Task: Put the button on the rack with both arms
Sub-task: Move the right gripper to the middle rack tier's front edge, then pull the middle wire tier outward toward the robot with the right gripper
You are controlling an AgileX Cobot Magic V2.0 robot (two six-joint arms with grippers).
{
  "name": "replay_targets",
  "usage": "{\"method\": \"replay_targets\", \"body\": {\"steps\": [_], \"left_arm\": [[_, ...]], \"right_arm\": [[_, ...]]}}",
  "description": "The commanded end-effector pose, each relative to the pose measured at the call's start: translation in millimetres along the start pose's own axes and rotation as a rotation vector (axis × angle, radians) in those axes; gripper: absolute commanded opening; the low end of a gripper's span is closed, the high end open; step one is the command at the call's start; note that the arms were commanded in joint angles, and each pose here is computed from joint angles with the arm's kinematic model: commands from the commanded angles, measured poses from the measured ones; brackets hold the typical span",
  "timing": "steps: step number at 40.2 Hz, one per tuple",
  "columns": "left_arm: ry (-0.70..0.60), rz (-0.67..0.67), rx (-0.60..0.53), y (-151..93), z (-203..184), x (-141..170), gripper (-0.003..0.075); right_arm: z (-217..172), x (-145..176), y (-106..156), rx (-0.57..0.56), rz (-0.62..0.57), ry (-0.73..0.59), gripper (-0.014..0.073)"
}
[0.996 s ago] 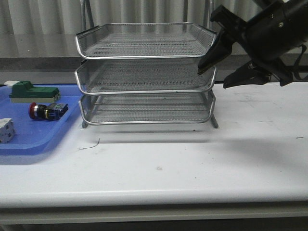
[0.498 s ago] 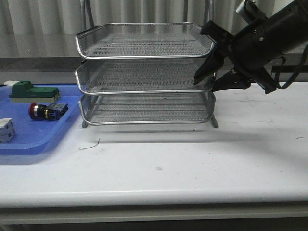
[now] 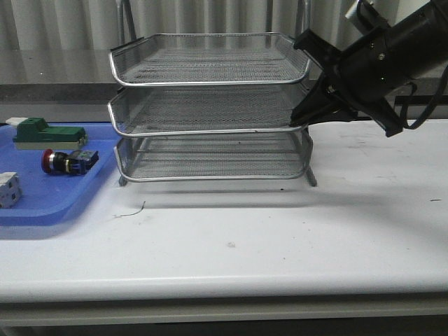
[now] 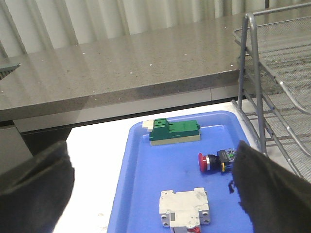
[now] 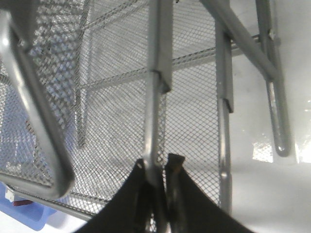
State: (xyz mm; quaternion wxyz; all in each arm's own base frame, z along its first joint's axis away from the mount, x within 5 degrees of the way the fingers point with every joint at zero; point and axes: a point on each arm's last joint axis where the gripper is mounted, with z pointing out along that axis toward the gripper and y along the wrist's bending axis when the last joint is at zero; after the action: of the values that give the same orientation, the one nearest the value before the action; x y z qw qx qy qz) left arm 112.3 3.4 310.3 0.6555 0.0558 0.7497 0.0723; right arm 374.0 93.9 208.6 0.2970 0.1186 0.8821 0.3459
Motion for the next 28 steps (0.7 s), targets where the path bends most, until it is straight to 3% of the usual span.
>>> {"method": "replay_targets", "body": {"steps": [1, 17, 28], "left_arm": [[-0.101, -0.013, -0.006, 2.2, -0.9, -17.8, 0.0629], [-0.101, -0.013, -0.006, 2.2, -0.9, -17.8, 0.0629], [-0.101, -0.013, -0.006, 2.2, -0.9, -17.8, 0.0629]], "right_arm": [[-18.0, -14.2, 16.5, -0.087, -0.008, -0.030, 0.0074], [-24.7, -4.3, 9.7, -0.129, -0.091, 0.123, 0.0074], [-23.9, 14.3, -5.9, -0.075, -0.076, 0.159, 0.0074]]}}
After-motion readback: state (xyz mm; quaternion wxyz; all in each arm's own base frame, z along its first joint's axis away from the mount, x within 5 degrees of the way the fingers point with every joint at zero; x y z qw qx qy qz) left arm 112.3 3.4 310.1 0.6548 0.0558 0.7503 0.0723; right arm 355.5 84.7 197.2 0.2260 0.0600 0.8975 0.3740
